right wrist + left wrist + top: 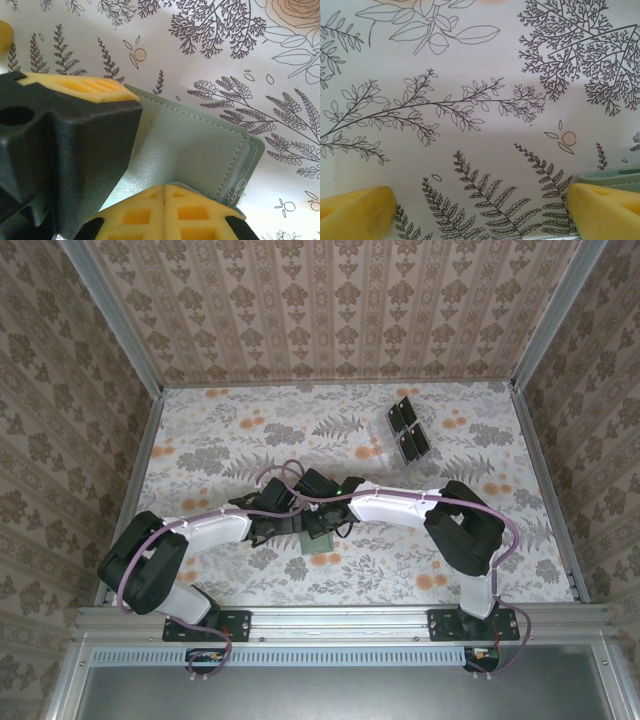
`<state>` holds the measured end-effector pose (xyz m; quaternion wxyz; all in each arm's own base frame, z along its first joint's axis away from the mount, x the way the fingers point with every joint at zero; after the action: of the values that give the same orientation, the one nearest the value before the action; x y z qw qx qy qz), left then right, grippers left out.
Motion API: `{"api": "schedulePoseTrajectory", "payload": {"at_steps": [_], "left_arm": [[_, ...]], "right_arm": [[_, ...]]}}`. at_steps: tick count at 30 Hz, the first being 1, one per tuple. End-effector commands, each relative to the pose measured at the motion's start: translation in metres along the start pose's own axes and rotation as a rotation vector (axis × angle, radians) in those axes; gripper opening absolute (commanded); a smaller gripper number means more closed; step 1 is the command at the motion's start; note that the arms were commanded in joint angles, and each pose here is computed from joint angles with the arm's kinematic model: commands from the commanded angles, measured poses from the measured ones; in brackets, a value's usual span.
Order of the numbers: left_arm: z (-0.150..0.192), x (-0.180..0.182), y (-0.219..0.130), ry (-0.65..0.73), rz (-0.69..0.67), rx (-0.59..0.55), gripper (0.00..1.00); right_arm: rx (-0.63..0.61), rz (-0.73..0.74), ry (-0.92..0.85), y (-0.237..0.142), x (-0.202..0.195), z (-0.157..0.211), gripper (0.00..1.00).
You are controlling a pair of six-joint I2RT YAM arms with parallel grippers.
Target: Put the credit cards into the card holder
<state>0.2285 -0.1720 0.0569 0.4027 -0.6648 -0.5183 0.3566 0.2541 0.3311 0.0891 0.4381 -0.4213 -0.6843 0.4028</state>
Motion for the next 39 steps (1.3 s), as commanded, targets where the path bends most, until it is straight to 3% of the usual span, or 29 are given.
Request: {"api": "schedulePoseTrajectory", "payload": {"at_steps": [1,18,39], "left_arm": [[0.055,-0.002,0.023,-0.005,0.068,0.241,1.0],[0.055,-0.002,0.023,-0.004,0.066,0.241,1.0],[0.053,0.008,0.025,-0.031,0.039,0.249,1.0]], "right_arm": [[0.066,0.012,0.002,0.02,-0.002,0.016,0.0],[0.138,0.034,0.064,0.038,-0.026,0.051,0.0],[0.133,0.013,0.167,0.067,-0.068,0.103,0.0]]}}
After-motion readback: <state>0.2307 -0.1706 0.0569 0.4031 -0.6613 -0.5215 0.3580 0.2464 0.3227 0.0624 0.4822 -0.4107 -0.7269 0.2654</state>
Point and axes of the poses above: each hand's point on the last joint's axis, 136 mm out from that joint toward the fingers, its own y axis out along the fingers, its own x axis along the line the jaws close on, z = x × y, the point moved 5 cm from there along -y, back along the fingers, and after that the axes turned 12 degrees about y, right-handed, at the moved point
